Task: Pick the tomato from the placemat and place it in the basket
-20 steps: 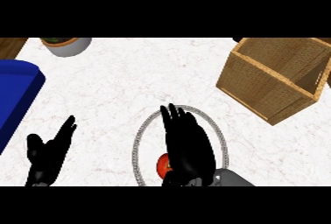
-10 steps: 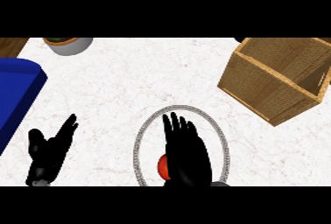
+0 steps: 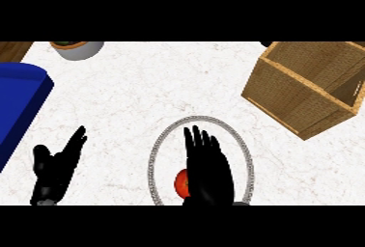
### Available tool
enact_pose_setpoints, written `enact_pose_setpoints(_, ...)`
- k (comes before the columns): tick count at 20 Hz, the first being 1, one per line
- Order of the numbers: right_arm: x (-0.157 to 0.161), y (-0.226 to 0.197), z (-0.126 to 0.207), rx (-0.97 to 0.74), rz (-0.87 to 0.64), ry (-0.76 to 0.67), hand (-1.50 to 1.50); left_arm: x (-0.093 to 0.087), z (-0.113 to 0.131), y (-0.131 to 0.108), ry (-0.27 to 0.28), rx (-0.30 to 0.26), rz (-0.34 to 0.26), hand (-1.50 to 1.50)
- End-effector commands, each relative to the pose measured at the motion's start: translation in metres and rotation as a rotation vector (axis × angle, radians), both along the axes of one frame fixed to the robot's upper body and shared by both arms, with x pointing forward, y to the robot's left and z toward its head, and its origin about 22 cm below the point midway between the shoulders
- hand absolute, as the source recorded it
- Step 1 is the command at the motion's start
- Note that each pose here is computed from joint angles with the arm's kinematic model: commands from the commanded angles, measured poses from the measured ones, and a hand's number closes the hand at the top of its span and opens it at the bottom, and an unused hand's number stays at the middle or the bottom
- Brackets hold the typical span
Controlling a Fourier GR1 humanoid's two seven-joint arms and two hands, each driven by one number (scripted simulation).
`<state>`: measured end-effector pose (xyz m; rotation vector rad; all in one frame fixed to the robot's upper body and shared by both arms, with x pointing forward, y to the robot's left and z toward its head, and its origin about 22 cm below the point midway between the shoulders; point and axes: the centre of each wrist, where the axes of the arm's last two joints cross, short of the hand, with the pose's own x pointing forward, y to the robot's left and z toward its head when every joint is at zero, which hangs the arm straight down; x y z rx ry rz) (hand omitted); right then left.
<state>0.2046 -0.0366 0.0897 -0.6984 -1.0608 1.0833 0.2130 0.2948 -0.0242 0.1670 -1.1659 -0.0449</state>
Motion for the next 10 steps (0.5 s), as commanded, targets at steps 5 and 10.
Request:
enact_pose_setpoints(5, -0.005, 0.011, -0.020, -0.150, -0.107, 0.143, -1.50, -0.012, -0.021, 0.008, 0.143, -0.017, 0.016, 0.00)
enact_pose_setpoints(10, -0.001, 0.005, -0.022, -0.136, -0.119, 0.167, -1.50, -0.020, -0.034, 0.005, 0.149, -0.021, 0.007, 0.00)
